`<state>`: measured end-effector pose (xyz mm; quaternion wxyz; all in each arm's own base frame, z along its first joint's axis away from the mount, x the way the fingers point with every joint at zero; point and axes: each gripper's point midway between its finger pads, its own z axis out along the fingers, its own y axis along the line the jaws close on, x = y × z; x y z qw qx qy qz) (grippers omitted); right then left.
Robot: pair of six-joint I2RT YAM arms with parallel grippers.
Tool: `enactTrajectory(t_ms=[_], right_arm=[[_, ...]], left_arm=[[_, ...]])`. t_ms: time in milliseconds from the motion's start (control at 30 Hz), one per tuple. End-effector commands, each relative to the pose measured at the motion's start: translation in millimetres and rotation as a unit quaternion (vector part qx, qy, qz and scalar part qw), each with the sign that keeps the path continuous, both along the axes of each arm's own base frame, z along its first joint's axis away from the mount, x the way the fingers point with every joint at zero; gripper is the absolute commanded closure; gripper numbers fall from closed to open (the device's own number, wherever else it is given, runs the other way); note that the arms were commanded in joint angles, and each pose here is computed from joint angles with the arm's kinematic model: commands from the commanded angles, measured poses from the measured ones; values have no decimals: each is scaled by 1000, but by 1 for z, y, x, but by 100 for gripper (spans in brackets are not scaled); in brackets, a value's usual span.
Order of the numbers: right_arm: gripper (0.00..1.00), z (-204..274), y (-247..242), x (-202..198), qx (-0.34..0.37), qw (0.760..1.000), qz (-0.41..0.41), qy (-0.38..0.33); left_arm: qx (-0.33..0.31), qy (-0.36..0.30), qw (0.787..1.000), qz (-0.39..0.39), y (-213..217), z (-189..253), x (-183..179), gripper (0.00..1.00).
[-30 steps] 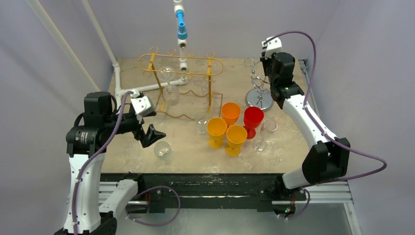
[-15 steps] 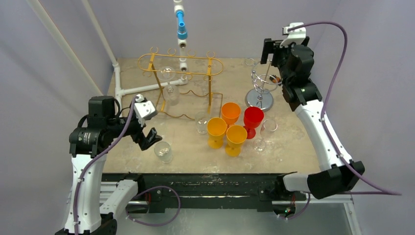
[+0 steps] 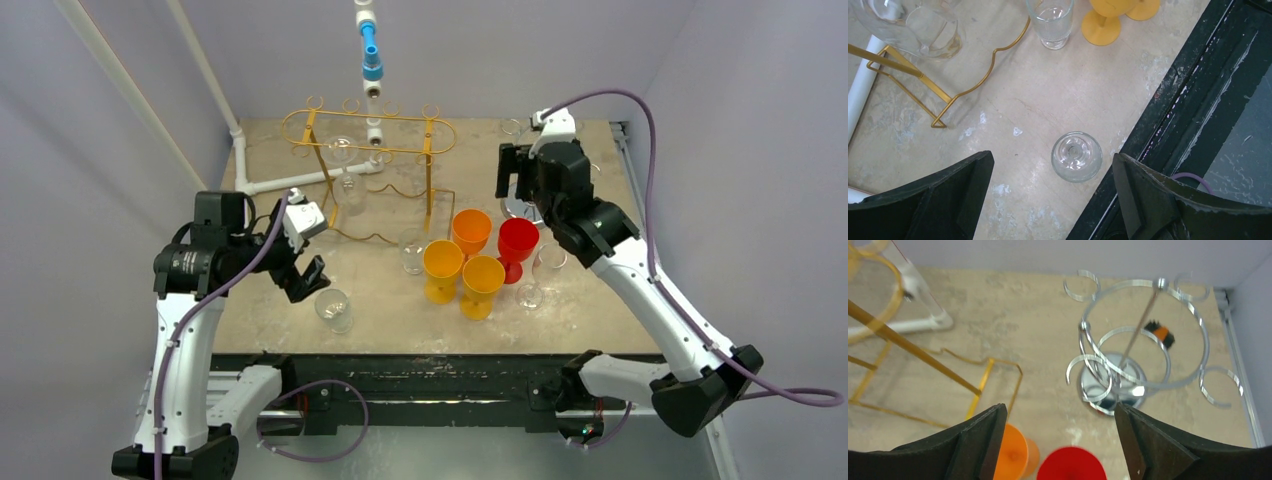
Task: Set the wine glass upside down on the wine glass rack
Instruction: Adjust the wine rack at the center of the board, then pick up the wine glass at the center of the board.
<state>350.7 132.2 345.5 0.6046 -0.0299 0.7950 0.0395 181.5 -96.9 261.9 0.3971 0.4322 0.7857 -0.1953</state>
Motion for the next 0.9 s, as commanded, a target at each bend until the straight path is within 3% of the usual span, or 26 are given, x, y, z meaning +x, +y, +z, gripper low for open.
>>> enactTrajectory(t_ms=[0,133,467,733,867], right_arm=[[12,-64,-22,-28,4,994,-53,94],[14,-102,-38,-50,12,985,-96,142],[9,-101,-63,-75,-9,969,-148,197],[7,-93,-87,-103,10,965,-153,215],[8,-99,-97,-109,4,959,-160,234]], left_arm=[[-11,-42,999,-13,-5,20,7,3],[-15,-50,998,-17,-7,28,8,3],[-35,-56,997,-40,-15,37,6,4],[-46,-151,984,-88,-24,59,-4,12],[-56,-143,984,-89,-27,62,-3,14]])
